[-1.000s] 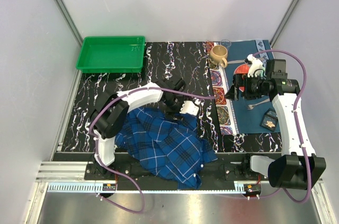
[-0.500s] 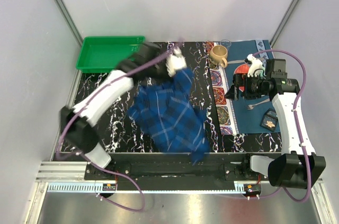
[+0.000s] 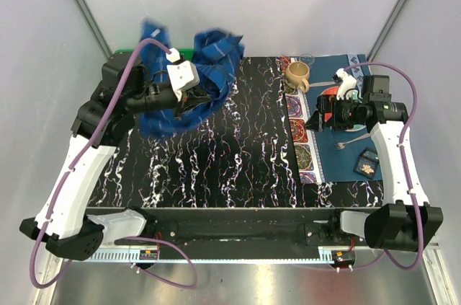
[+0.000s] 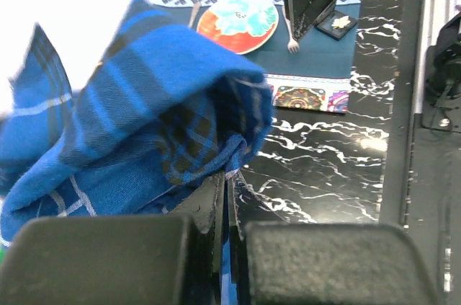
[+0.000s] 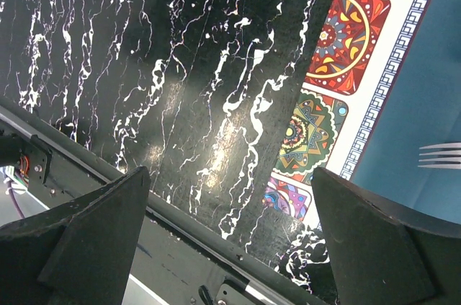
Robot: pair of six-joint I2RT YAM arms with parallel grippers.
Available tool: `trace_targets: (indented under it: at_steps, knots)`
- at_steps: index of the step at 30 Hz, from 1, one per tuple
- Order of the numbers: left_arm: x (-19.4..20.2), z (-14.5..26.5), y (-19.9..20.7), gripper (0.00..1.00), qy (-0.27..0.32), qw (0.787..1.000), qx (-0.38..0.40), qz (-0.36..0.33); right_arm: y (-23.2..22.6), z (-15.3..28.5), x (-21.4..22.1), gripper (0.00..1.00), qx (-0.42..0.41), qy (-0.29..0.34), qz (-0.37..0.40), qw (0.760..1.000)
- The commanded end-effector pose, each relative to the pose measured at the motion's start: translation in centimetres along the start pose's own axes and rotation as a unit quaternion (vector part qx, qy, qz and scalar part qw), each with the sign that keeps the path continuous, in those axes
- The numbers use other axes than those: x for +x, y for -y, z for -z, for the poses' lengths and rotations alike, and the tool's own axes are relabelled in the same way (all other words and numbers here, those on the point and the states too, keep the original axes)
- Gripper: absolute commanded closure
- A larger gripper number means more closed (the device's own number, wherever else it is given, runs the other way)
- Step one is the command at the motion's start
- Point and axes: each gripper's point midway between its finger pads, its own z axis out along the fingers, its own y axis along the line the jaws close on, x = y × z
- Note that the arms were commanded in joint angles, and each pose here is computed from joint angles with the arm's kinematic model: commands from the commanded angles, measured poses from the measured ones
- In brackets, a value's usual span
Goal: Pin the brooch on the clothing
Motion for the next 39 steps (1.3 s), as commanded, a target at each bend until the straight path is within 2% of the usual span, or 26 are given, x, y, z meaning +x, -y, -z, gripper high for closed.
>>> trace_targets:
  at_steps: [1, 5, 6, 8, 9, 11, 12, 13, 16, 18, 19, 20, 21, 22, 25, 26, 28, 31, 33, 35, 39]
  knots:
    - [0.6, -0.5, 0.9, 1.00, 0.008, 0.993, 0.027, 0.114, -0.7, 0.9, -2.1, 0.00, -0.008, 0.030, 0.020, 0.999]
    - [8.4, -1.2, -0.6, 1.00, -0.070, 0.981, 0.012, 0.181, -0.6, 0.9, -2.1, 0.00, -0.005, 0.027, 0.019, 0.999]
    - [10.5, -0.5, -2.2, 1.00, -0.089, 0.980, -0.011, 0.176, -0.6, 0.9, -2.0, 0.00, -0.005, 0.027, 0.022, 0.999]
    - [15.1, 0.5, -2.8, 1.00, -0.137, 0.971, -0.023, 0.192, -0.5, 1.1, -1.9, 0.00, 0.001, 0.025, 0.025, 0.999]
    - [17.2, 1.8, -4.3, 1.00, -0.161, 0.971, -0.049, 0.171, -0.4, 1.2, -1.8, 0.00, 0.004, 0.025, 0.031, 0.999]
    - [21.0, 3.3, -4.4, 1.00, -0.206, 0.960, -0.050, 0.182, -0.3, 1.3, -1.7, 0.00, 0.008, 0.024, 0.034, 0.999]
    - [22.7, 5.0, -5.6, 1.00, -0.232, 0.956, -0.069, 0.166, -0.3, 1.3, -1.6, 0.00, 0.008, 0.022, 0.035, 0.999]
    - [24.6, 5.7, -5.4, 1.00, -0.256, 0.947, -0.062, 0.183, -0.3, 1.2, -1.7, 0.00, 0.008, 0.022, 0.036, 0.999]
    - [29.3, 8.7, -6.2, 1.00, -0.337, 0.924, -0.071, 0.167, -0.3, 1.1, -1.6, 0.00, 0.003, 0.020, 0.034, 0.999]
    - [30.7, 10.2, -6.7, 0.60, -0.360, 0.915, -0.076, 0.163, -0.4, 0.9, -1.5, 0.00, -0.001, 0.018, 0.031, 0.999]
    - [30.5, 10.5, -6.3, 0.46, -0.359, 0.915, -0.068, 0.170, -0.4, 0.8, -1.4, 0.00, -0.002, 0.017, 0.030, 0.999]
    - [29.6, 10.5, -6.4, 0.23, -0.350, 0.919, -0.065, 0.167, -0.4, 0.8, -1.3, 0.00, -0.004, 0.016, 0.027, 0.999]
    - [28.3, 10.0, -5.8, 0.13, -0.327, 0.931, -0.047, 0.156, -0.4, 0.7, -1.2, 0.00, -0.004, 0.016, 0.027, 0.999]
    - [27.5, 9.9, -4.3, 0.07, -0.320, 0.933, -0.022, 0.164, -0.4, 0.8, -1.2, 0.00, -0.004, 0.017, 0.029, 0.999]
    - [26.8, 8.8, -2.3, 0.07, -0.329, 0.934, -0.008, 0.139, -0.3, 0.6, -1.2, 0.00, -0.003, 0.017, 0.028, 0.999]
    - [27.8, 8.2, -0.8, 0.07, -0.341, 0.929, 0.008, 0.143, -0.3, 0.6, -1.2, 0.00, -0.004, 0.017, 0.028, 0.999]
    - [29.2, 8.2, -1.2, 0.08, -0.369, 0.919, -0.017, 0.139, -0.3, 0.5, -1.1, 0.00, -0.006, 0.016, 0.024, 1.000]
    - [31.7, 8.0, -0.7, 0.14, -0.408, 0.890, -0.013, 0.202, -0.5, 0.4, -1.2, 0.00, -0.010, 0.016, 0.020, 1.000]
    - [32.7, 7.5, -0.9, 0.14, -0.413, 0.878, -0.002, 0.240, -0.5, 0.5, -1.2, 0.00, -0.009, 0.017, 0.020, 1.000]
    - [33.0, 7.1, -1.4, 0.13, -0.404, 0.877, -0.003, 0.261, -0.4, 0.5, -1.2, 0.01, -0.006, 0.017, 0.021, 1.000]
    - [35.1, 6.2, -1.8, 0.12, -0.416, 0.853, 0.021, 0.315, -0.3, 0.6, -1.1, 0.00, -0.003, 0.016, 0.021, 1.000]
